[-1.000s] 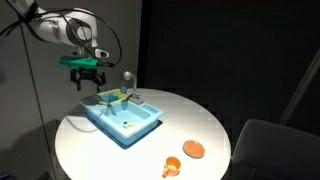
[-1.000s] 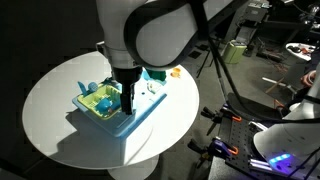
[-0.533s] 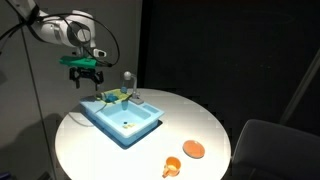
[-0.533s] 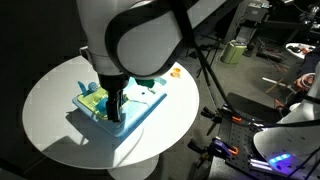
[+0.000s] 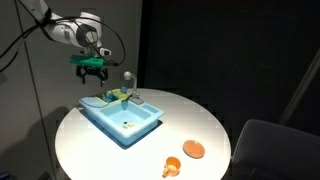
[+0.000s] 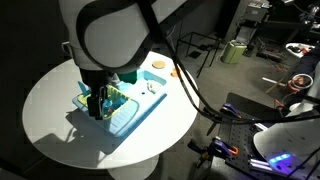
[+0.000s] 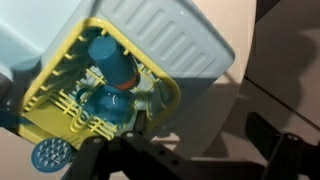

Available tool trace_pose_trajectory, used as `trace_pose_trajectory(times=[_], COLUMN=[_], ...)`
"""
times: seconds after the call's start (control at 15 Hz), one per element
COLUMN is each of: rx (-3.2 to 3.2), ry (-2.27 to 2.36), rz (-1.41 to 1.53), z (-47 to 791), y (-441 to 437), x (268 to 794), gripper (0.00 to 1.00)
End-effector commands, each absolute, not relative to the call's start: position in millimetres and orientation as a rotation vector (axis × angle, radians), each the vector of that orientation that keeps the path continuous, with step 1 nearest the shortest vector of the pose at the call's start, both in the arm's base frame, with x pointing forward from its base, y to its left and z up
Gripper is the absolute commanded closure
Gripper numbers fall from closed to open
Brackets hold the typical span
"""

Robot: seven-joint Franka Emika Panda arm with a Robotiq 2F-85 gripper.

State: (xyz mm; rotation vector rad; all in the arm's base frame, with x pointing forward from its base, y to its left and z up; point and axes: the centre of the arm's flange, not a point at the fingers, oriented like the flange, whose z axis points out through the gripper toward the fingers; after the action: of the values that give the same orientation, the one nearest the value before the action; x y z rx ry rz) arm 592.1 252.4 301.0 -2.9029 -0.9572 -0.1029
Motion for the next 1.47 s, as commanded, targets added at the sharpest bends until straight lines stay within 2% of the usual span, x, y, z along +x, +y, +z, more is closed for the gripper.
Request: trace_pose_trajectory(times=[0.0, 0.53, 1.4], rx=[-2.824, -2.77, -2.684], ry=[-0.991, -1.015, -1.127], rz=[-0.093, -0.043, 0.234], z=[307.3, 310.5, 306.8], y=[255.7, 243.4, 217.1], x=[622.6, 653.6, 687.7], gripper=[0.0, 0.0, 0.0])
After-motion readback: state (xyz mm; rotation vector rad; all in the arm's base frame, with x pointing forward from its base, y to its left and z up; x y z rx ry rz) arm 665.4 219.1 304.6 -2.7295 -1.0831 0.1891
